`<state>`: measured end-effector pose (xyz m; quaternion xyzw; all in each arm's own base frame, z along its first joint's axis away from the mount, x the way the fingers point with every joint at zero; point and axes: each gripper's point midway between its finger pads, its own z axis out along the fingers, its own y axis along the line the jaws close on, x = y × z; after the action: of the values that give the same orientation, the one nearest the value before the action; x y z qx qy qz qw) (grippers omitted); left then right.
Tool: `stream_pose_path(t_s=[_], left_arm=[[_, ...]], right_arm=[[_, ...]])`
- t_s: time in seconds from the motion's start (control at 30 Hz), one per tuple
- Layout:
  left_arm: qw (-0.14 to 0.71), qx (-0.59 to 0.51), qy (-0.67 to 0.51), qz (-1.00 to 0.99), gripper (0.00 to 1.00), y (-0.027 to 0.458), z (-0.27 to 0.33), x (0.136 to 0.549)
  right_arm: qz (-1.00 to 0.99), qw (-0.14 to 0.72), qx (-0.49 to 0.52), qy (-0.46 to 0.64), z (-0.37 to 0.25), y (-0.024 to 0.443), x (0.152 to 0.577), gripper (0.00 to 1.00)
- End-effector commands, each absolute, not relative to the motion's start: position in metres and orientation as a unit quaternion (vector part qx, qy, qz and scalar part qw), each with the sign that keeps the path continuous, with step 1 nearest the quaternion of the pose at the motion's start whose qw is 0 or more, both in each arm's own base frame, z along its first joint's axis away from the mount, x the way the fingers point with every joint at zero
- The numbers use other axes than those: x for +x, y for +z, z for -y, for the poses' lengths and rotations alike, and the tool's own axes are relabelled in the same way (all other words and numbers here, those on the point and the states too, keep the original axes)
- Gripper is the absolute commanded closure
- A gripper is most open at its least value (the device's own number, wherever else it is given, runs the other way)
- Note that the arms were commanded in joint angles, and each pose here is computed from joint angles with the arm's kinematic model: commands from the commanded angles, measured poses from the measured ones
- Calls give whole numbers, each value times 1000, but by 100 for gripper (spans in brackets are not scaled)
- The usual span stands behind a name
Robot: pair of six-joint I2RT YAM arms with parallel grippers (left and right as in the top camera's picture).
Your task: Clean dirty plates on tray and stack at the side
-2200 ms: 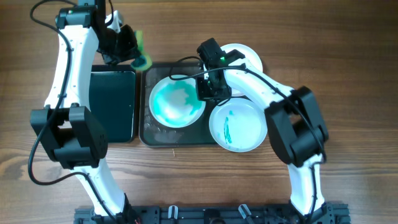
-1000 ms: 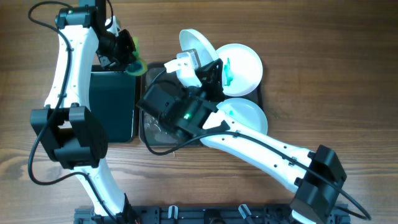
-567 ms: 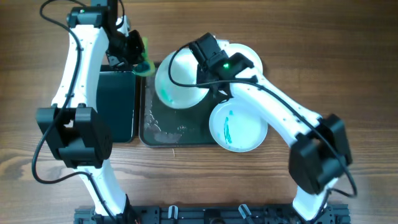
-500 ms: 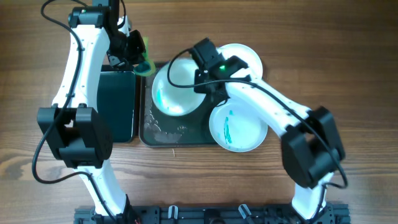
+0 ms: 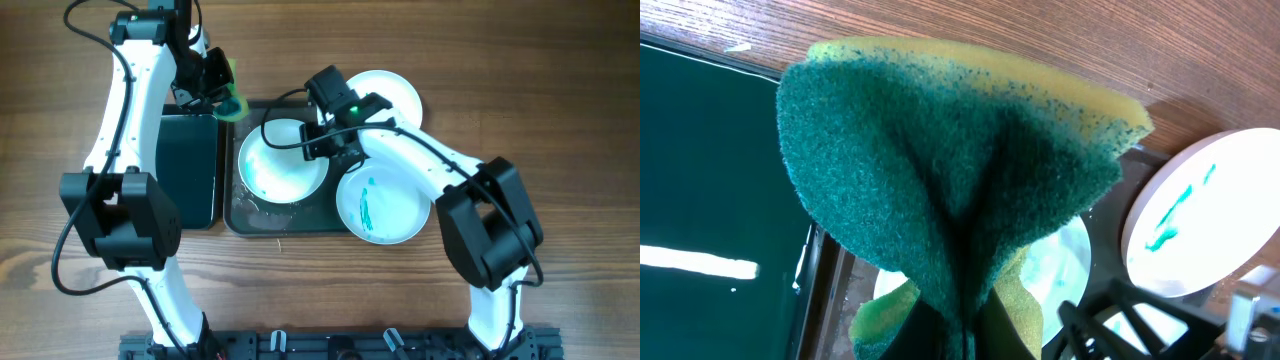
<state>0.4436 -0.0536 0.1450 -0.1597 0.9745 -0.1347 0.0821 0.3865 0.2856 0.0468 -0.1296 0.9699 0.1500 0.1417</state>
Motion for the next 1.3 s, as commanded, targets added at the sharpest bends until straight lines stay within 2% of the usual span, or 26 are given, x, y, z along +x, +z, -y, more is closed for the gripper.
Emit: stream_pose_path(t_s=[0.0,0.13,0.23,0.27,0.37,0.4,0.57,0.77,0.97,1.27], left_arm=[[91,-169,-134,-972,96,150,52,446],[91,-169,-134,-972,96,150,52,446],[91,-169,-133,-972,96,150,52,446],[91,-169,-133,-972,96,150,52,446],[91,-169,-133,-972,96,150,52,446],[91,-169,-133,-972,96,150,52,446],[91,-169,-133,-972,96,150,52,446],[86,-177,-133,-971,96,150,52,444],[58,-167,-128,-976,96,135,65,431],[-23,-144,-112,-983,96,66,107,384]], right_arm=[[-941,141,-243,188,-288,29,395,39],[-931,152,-260,206,-298,16,403,46],[-930,159,-254,211,-301,11,408,57],[-933,156,-247,212,-301,8,408,62],[-948,143,-203,200,-296,-5,409,92],[-952,142,-190,195,-293,-7,410,96],[-974,128,-84,166,-276,9,408,96],[-980,172,101,25,-221,34,408,96],[-984,153,80,35,-237,23,396,96],[-989,106,16,102,-267,7,385,96]])
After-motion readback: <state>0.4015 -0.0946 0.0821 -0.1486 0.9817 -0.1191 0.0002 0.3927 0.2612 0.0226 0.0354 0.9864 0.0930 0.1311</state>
